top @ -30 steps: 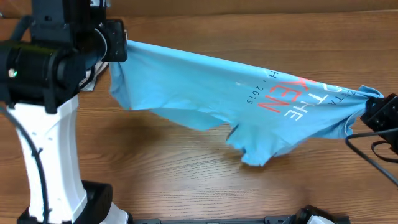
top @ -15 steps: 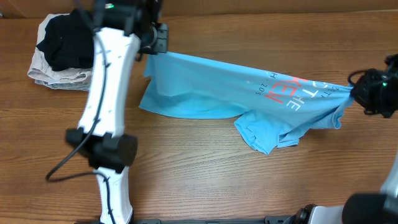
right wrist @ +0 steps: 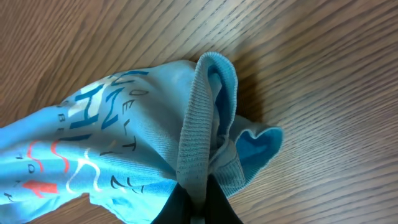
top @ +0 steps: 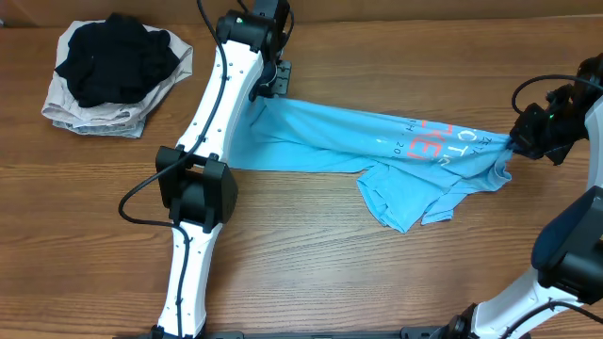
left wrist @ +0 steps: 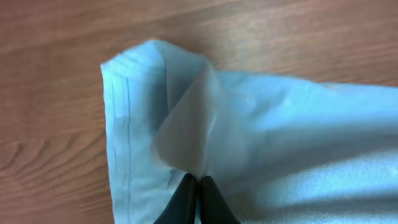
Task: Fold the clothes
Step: 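Lower the stretched T-shirt flat onto the table and release both grippers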
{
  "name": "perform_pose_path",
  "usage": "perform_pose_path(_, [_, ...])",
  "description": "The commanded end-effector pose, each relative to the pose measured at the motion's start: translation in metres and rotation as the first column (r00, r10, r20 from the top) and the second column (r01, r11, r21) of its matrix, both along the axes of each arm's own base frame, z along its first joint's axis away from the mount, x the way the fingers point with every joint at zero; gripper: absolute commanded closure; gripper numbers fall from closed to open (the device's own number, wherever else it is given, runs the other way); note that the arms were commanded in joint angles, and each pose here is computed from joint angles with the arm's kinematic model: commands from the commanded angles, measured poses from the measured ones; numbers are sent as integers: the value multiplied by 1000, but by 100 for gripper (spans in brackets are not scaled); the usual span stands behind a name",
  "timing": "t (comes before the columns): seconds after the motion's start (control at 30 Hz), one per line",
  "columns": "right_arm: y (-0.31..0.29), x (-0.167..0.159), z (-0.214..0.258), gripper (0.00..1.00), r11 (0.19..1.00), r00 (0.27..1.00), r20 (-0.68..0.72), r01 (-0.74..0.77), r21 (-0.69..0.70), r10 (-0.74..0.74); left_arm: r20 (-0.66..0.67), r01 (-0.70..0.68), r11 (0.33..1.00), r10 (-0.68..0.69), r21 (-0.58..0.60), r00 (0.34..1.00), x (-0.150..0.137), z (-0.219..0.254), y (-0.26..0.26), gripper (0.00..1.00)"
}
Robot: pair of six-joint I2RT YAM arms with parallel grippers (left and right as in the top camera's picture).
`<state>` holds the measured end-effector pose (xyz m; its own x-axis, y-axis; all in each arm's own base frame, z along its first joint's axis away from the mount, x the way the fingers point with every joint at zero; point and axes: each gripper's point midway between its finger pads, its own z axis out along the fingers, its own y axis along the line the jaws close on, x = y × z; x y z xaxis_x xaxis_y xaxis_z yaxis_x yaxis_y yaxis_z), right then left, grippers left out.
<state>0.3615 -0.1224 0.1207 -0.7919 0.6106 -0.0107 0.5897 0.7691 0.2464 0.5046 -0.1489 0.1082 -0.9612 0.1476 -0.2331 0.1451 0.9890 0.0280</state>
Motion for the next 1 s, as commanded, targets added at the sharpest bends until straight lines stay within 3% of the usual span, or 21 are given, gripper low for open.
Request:
perform_pose_path(0.0, [-5,2,10,96,1000,1000,29,6,-8,-6,-22,-9,1000,9,12,1000,-13,14,5,96])
perform_pose_path(0.17, [-4,2,10,96,1000,1000,27,6,-7,-6,-179,5,1000,0,26,984,-70,42,17,96])
perform_pose_path(0.3, [-4,2,10,96,1000,1000,28,6,-7,-6,-133,39,997,-48,-69,990,-79,75,5,96])
perform_pose_path(0.57, [-3,0,10,96,1000,1000,18,6,-2,-6,-14,58,993,-60,-105,998,-92,128,5,96])
perform_pose_path(0.77, [-2,-3,9,96,1000,1000,9,2,1,-2,-52,63,995,-68,-83,996,-121,132,12,96])
perform_pose_path(0.97, [-3,-2,9,96,1000,1000,13,3,0,-3,-195,50,999,-45,21,980,-158,100,36,96])
